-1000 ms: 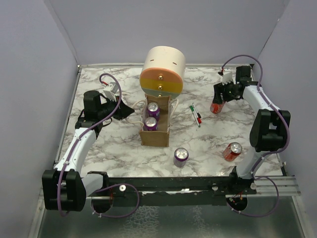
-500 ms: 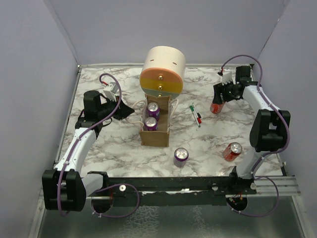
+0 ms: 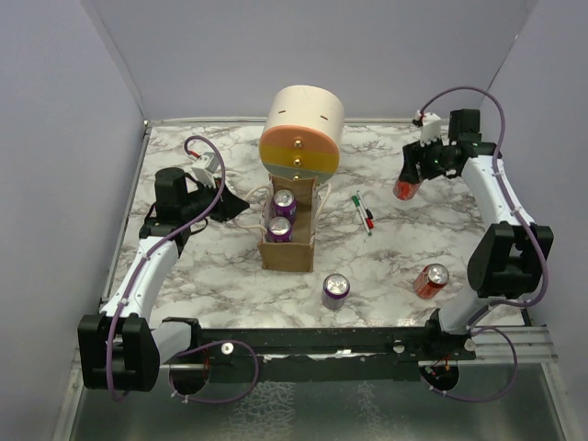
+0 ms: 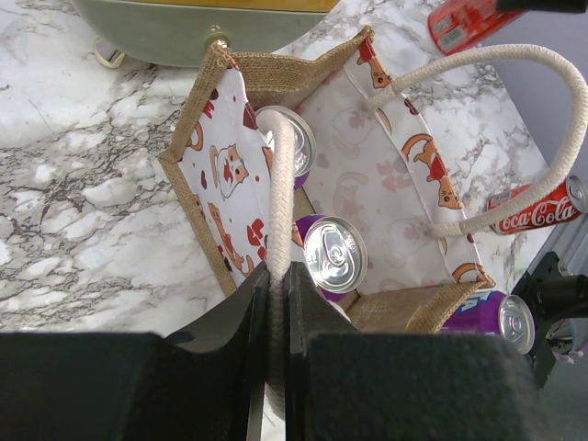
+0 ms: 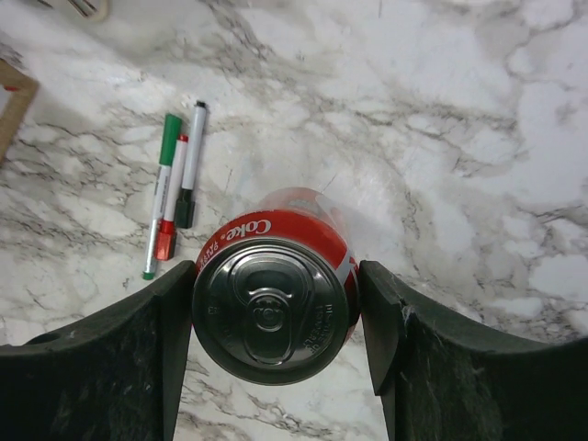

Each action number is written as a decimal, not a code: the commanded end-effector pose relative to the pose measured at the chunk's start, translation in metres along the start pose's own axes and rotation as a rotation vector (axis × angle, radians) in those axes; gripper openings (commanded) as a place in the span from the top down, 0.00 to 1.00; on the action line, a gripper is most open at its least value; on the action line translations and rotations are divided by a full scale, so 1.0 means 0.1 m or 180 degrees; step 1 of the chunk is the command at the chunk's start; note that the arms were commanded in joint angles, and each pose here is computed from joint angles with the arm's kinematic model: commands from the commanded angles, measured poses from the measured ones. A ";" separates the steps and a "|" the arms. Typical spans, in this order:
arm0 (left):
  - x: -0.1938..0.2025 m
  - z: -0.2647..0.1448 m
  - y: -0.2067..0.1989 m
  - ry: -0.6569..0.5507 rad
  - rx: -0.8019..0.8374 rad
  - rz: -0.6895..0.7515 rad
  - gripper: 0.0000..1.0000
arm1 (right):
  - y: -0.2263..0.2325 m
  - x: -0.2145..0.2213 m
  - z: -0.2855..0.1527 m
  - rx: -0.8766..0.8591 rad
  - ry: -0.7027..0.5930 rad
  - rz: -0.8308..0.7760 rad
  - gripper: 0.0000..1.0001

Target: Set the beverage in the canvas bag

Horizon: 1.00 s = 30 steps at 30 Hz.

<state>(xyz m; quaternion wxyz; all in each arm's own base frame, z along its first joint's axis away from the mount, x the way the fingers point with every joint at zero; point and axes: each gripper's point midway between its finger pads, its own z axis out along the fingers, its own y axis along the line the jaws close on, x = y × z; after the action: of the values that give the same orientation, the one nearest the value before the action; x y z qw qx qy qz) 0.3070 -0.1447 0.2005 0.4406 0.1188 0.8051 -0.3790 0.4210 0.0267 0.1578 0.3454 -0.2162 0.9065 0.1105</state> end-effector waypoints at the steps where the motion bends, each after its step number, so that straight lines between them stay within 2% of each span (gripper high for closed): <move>1: -0.03 -0.01 -0.07 -0.0034 0.0110 0.0072 1.00 | 0.18 -0.75 -0.61 -0.0041 -0.0719 -0.0223 0.99; 9: -0.08 0.00 -0.11 -0.0071 0.0140 0.0060 1.00 | 0.59 -1.32 -1.09 -0.0195 -0.1223 -0.0452 0.99; 19: -0.04 0.00 -0.11 -0.0051 0.0141 0.0052 1.00 | 1.46 -1.94 -1.57 -0.0676 -0.1866 -0.0889 0.99; 24: -0.04 -0.01 -0.11 -0.0061 0.0131 0.0075 1.00 | 1.87 -2.06 -1.64 -0.0980 -0.2004 -0.1027 0.99; 30: -0.04 -0.02 -0.12 -0.0060 0.0132 0.0077 1.00 | 2.30 -2.10 -1.61 -0.1270 -0.1986 -0.1225 0.99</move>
<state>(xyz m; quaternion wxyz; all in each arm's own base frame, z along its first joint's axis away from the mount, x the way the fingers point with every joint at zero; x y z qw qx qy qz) 0.3079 -0.1459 0.2032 0.4434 0.1175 0.8021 -0.3823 0.3739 0.2108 0.3769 0.5156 -0.3668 0.7318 0.2530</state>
